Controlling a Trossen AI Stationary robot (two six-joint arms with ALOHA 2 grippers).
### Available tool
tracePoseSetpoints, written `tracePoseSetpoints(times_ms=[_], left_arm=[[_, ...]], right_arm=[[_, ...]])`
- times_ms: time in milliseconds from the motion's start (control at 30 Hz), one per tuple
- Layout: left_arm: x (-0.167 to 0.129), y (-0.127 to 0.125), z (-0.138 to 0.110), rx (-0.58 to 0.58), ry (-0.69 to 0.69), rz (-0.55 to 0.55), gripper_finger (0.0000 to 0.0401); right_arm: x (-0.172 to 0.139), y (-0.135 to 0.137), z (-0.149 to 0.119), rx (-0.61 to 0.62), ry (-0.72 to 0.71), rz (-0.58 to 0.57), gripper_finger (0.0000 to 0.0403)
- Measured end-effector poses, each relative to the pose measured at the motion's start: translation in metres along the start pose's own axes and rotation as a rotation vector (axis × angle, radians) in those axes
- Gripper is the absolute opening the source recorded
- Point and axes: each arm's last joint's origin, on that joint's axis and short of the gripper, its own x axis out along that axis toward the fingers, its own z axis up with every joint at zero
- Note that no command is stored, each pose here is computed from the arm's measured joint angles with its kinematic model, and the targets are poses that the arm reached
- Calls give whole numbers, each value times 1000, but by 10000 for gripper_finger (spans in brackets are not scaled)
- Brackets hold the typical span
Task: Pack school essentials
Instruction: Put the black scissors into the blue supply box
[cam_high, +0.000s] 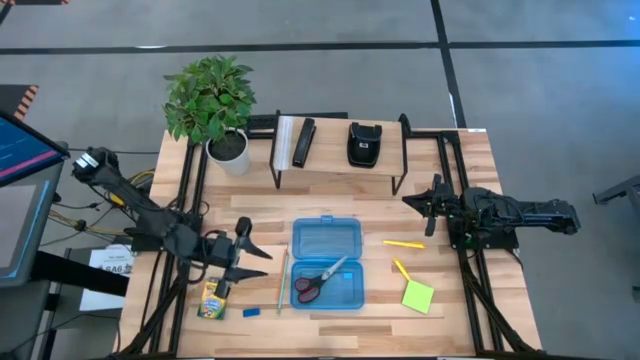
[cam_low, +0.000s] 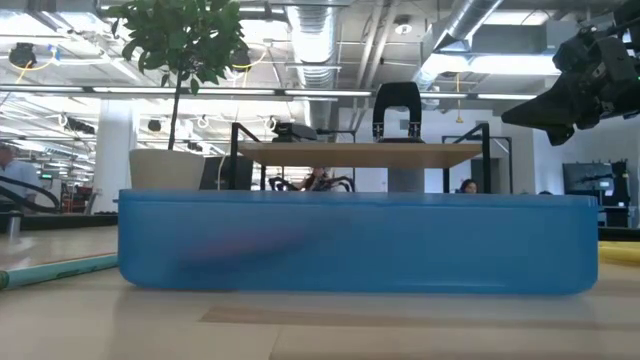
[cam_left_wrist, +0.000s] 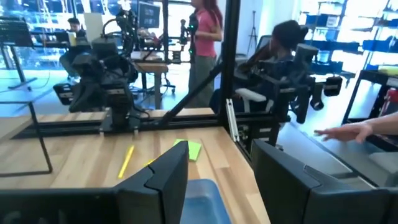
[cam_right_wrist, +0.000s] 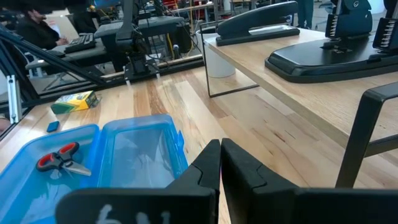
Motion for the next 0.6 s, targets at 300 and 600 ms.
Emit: tracePoseSetpoints(times_ms=[300,600], left_arm=[[-16,4,-2,27,63,2,161],[-62,11,11,-22,67,88,161]], right_arm=[[0,0,0,0,0,0,37],[0,0,0,0,0,0,37]])
